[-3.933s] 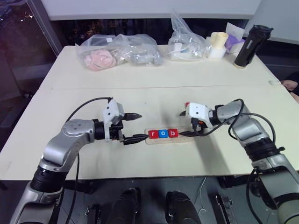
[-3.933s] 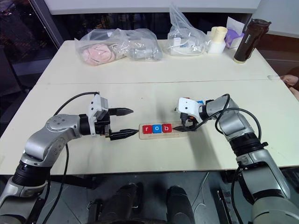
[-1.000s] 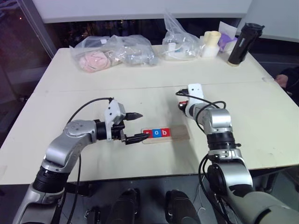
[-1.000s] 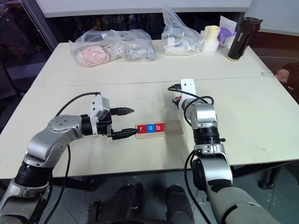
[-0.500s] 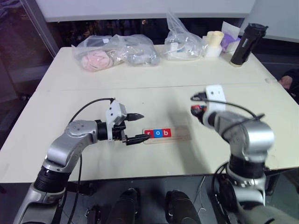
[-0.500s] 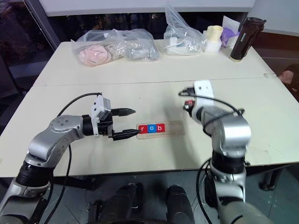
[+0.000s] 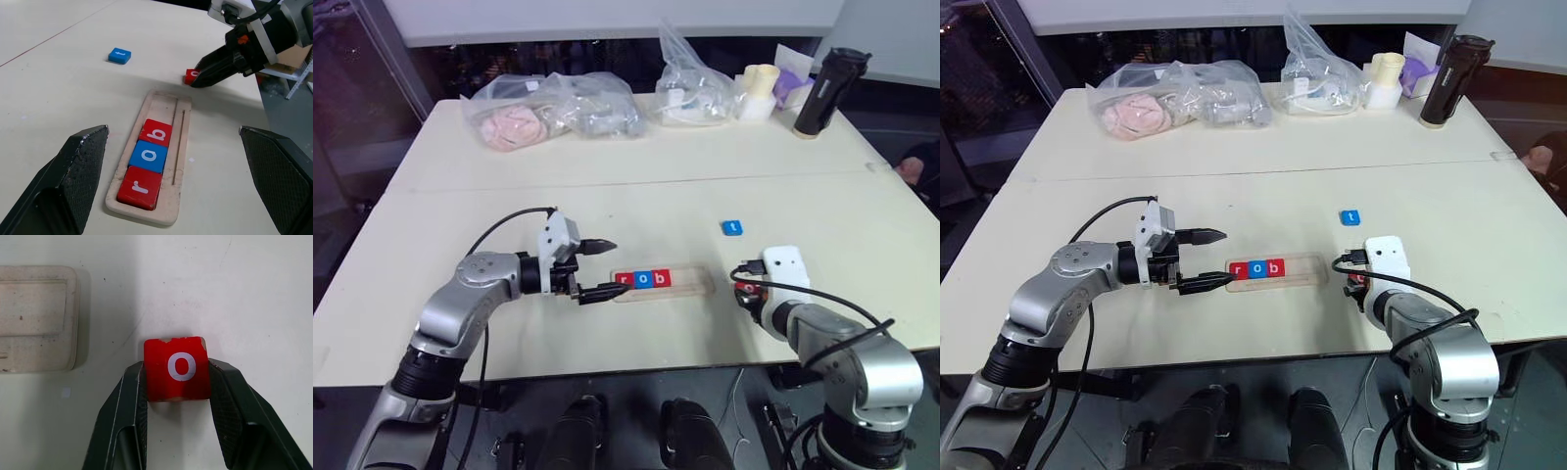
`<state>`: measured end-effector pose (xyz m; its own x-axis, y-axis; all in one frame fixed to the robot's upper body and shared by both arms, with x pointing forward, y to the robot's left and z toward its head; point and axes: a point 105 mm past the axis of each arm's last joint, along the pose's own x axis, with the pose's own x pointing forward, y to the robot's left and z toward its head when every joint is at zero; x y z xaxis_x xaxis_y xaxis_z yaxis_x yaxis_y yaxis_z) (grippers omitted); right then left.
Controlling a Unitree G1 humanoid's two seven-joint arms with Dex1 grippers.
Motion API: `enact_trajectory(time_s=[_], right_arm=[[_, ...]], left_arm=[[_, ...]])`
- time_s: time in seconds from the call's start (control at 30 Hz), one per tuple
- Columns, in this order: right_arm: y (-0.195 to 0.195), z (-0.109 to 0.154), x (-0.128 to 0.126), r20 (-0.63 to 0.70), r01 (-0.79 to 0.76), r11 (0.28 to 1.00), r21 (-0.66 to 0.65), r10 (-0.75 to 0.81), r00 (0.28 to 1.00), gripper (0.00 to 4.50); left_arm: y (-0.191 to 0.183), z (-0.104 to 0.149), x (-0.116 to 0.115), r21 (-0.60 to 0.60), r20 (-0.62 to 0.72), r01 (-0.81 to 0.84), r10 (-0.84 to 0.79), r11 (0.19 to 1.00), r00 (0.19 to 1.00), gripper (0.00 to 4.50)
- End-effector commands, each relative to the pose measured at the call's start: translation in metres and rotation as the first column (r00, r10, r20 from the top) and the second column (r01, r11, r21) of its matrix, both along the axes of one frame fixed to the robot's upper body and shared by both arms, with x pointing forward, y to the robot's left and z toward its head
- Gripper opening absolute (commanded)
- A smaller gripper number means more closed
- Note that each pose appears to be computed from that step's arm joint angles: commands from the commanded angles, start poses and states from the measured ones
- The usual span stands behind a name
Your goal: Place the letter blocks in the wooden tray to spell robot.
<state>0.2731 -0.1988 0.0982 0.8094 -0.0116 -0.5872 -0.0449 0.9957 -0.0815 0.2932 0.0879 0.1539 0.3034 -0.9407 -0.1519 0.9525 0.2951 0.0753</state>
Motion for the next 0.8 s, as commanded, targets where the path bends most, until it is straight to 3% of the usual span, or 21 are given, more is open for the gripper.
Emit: enact_trajectory(time_s=[0.03,0.33,0.53,0.57,0.63,0.8], right_arm=[[-0.004,0.008,0.004,0.024,0.01,1.0,-0.016,-0.01,1.0,1.17],[-0.012,0.015,0.015,0.023,0.023,0.999,-0.035,-0.022,0.999,1.17],[-0.007,0.022,0.017,0.04,-0.044,0.998,-0.049,0.046,0.998,4.16],[-0.004,0.028,0.018,0.051,-0.105,0.991,-0.081,0.109,0.993,4.45],[0.003,0.038,0.018,0.066,-0.246,0.958,-0.149,0.258,0.964,4.45],[0.007,0.049,0.013,0.009,-0.599,0.756,-0.266,0.623,0.782,4.45]], left_arm=[[-0.004,0.01,-0.004,-0.005,0.049,0.026,-0.026,1.0,0.998,4.5],[-0.005,0.007,-0.009,0.002,0.042,0.044,-0.044,0.999,0.998,4.5],[-0.004,0.007,-0.011,0.005,0.038,0.047,-0.047,0.999,0.998,4.5],[-0.004,0.007,-0.011,0.006,0.038,0.046,-0.047,0.999,0.998,4.5],[-0.003,0.007,-0.01,0.008,0.038,0.045,-0.045,0.999,0.998,4.5],[-0.003,0.007,-0.009,0.012,0.039,0.045,-0.046,0.999,0.998,4.5]])
